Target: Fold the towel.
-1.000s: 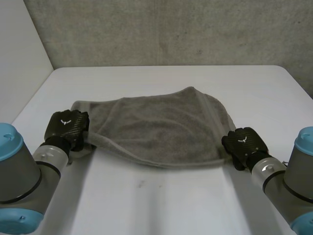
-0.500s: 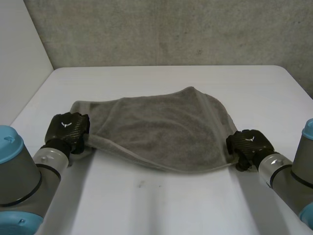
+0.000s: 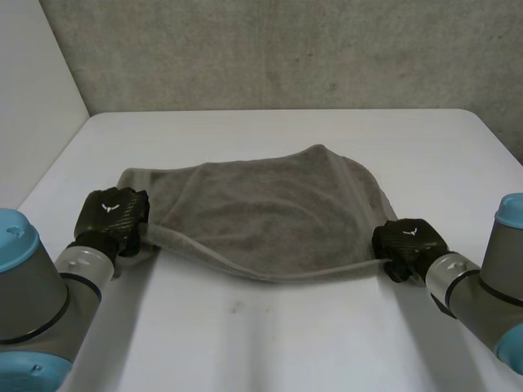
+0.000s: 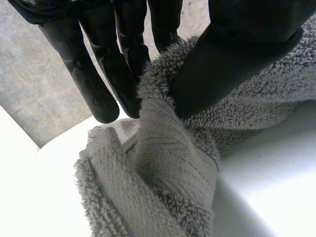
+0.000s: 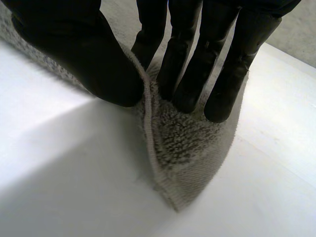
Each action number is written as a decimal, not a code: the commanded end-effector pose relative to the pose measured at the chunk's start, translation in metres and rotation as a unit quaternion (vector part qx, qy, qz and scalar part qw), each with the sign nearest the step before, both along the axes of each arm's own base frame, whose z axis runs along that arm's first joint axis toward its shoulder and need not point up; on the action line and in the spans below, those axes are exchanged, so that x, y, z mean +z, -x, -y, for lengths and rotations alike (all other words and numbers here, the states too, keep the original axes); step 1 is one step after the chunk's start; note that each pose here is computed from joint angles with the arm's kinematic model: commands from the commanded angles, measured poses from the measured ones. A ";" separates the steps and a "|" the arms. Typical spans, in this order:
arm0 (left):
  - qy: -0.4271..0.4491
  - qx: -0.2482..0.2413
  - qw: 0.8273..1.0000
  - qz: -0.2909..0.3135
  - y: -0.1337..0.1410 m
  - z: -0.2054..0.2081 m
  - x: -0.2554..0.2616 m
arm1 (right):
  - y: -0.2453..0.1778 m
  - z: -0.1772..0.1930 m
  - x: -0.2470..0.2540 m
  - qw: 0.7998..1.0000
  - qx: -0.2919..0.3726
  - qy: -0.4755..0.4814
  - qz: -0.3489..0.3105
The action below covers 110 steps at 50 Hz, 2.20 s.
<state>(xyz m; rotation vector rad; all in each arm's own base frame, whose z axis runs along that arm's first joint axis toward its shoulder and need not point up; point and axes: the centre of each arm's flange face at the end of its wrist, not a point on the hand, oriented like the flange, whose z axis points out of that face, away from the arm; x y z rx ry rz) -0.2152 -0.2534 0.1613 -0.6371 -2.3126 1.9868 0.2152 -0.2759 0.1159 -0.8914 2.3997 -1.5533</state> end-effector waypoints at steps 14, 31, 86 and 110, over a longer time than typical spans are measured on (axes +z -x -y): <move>0.006 -0.017 1.000 -0.003 0.004 -0.021 0.078 | 0.004 0.008 0.147 0.992 -0.003 0.128 -0.002; -0.020 -0.015 1.000 -0.006 -0.002 -0.042 0.153 | 0.007 -0.035 0.247 0.982 0.036 0.172 -0.075; -0.108 0.009 0.991 -0.080 0.013 0.013 0.036 | 0.002 0.020 0.105 0.996 0.021 0.073 -0.050; -0.048 -0.006 0.998 -0.048 0.007 -0.002 0.031 | 0.000 0.008 0.046 0.999 0.002 0.046 0.009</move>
